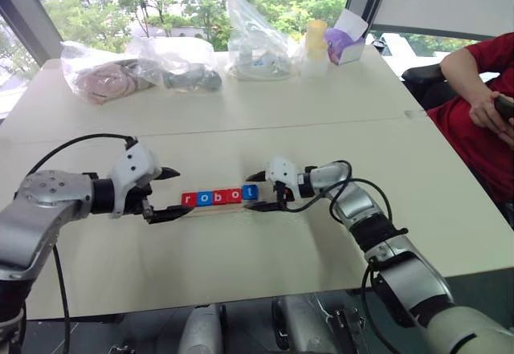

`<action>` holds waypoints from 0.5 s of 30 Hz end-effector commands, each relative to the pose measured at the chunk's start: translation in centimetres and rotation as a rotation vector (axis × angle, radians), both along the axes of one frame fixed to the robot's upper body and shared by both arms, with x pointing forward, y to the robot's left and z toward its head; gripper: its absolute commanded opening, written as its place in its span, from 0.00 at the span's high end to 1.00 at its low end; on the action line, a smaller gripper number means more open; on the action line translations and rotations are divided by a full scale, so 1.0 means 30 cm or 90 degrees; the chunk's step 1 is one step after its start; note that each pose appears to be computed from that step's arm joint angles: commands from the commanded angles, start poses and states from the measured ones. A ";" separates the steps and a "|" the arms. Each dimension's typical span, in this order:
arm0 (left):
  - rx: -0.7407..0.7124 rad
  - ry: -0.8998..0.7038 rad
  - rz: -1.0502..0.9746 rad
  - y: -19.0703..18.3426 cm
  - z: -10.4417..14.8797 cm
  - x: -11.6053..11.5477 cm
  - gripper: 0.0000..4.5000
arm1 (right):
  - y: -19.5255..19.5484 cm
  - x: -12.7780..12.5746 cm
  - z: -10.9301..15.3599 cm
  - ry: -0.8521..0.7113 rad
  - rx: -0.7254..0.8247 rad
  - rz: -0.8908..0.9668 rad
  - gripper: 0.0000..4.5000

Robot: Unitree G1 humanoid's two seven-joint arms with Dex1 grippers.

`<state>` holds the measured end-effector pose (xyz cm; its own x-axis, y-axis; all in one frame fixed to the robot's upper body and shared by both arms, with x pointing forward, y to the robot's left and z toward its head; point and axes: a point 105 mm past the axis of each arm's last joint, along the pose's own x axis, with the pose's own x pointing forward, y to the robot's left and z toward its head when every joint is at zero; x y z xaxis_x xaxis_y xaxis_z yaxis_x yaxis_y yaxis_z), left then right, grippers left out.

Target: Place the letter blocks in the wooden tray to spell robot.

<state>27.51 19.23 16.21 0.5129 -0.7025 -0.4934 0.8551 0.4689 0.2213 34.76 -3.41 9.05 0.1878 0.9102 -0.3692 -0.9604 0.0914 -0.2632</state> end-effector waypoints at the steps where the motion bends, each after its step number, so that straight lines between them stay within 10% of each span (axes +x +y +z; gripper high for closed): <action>1: 0.005 -0.020 -0.001 -0.002 0.017 0.004 0.00 | 0.006 0.032 0.082 -0.044 0.038 -0.018 0.01; 15: 0.014 -0.020 -0.002 0.000 0.005 0.019 0.00 | 0.010 -0.062 0.038 0.026 0.043 0.022 0.01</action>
<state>27.92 19.47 15.60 0.5172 -0.6899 -0.5065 0.8509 0.4783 0.2174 33.18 -3.58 9.09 0.1574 0.9273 -0.3397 -0.9771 0.0963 -0.1899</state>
